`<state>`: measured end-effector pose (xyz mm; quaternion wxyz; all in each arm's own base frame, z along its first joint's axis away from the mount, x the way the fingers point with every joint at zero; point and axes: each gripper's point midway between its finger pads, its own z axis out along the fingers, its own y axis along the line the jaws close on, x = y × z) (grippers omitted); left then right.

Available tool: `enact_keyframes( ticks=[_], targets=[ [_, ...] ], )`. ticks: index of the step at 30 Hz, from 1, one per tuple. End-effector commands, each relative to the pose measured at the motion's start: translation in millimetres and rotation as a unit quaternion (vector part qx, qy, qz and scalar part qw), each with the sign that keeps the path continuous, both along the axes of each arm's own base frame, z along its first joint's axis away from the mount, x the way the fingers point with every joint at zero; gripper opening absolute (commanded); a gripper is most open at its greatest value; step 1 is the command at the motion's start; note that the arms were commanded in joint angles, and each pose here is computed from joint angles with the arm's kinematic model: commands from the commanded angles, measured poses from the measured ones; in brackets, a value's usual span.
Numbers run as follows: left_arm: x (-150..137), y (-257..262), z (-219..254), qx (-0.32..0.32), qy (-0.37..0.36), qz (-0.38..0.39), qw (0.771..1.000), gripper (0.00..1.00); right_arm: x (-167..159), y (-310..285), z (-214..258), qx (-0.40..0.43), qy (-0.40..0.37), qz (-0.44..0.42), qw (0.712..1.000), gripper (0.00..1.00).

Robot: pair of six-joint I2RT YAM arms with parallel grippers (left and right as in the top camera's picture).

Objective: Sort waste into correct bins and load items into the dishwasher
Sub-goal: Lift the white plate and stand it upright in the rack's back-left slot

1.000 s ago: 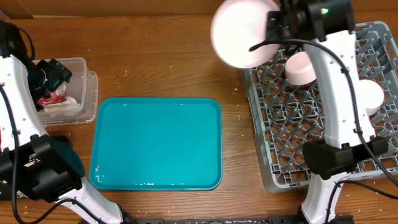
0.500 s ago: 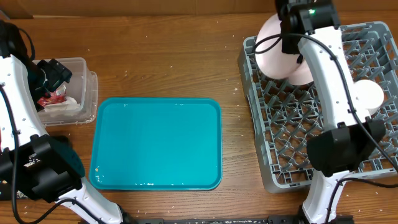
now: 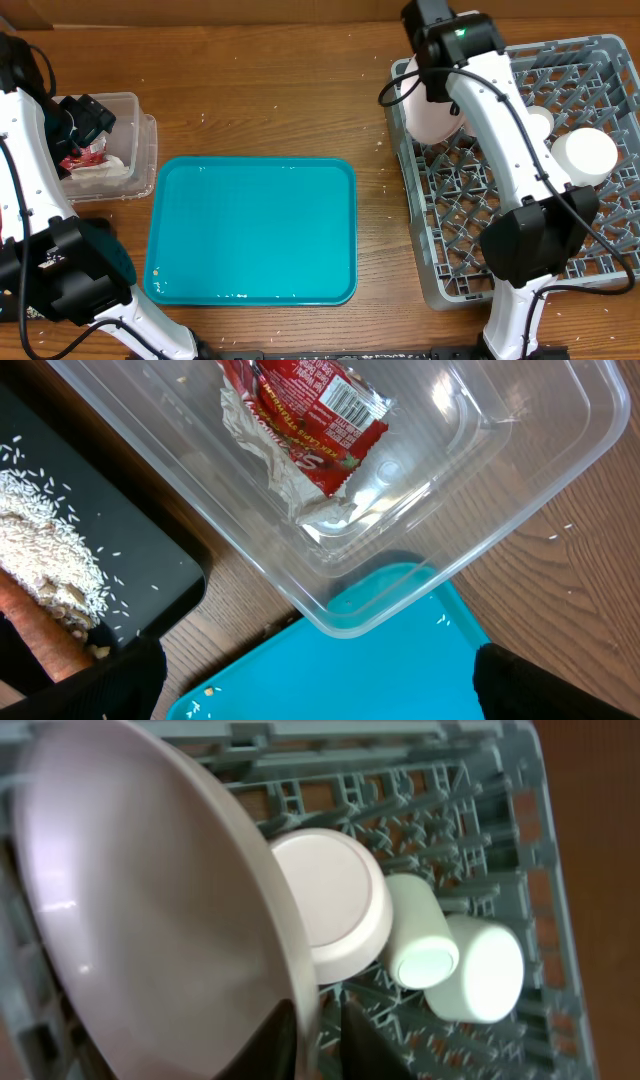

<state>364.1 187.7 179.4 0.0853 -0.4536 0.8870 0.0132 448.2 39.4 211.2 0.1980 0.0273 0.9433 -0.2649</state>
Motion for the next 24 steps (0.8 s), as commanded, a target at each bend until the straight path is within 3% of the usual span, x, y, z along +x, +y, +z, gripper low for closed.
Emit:
enact_keyframes(
  ticks=[1, 2, 3, 6, 8, 12, 17, 24],
  targets=[
    [0, -2, 0, 0.003, 0.001, -0.003, 1.000, 1.00, -4, 16, -1, 0.015, 0.001, 0.011, 1.000, 0.41],
    [0, -2, 0, 0.003, 0.001, -0.003, 1.000, 1.00, -5, 18, 1, 0.023, -0.003, 0.004, 1.000, 0.59],
    [0, -2, 0, 0.003, 0.001, -0.003, 1.000, 1.00, -8, 20, 3, 0.035, -0.006, -0.003, 0.999, 1.00],
    [0, -2, 0, 0.003, 0.001, -0.003, 1.000, 1.00, -20, 31, 17, 0.097, -0.008, -0.017, 0.995, 1.00],
    [0, -2, 0, 0.003, 0.001, -0.003, 1.000, 1.00, -37, 50, 39, 0.187, -0.007, -0.018, 0.982, 1.00],
    [0, -2, 0, 0.003, 0.001, -0.003, 1.000, 1.00, -77, 72, 108, 0.310, -0.047, 0.028, 0.949, 1.00],
    [0, -2, 0, 0.003, 0.001, -0.003, 1.000, 1.00, -129, 82, 151, 0.364, -0.066, 0.070, 0.926, 1.00],
    [0, -2, 0, 0.003, 0.001, -0.003, 1.000, 1.00, -147, 83, 169, 0.368, -0.090, 0.089, 0.921, 1.00]
  ],
)
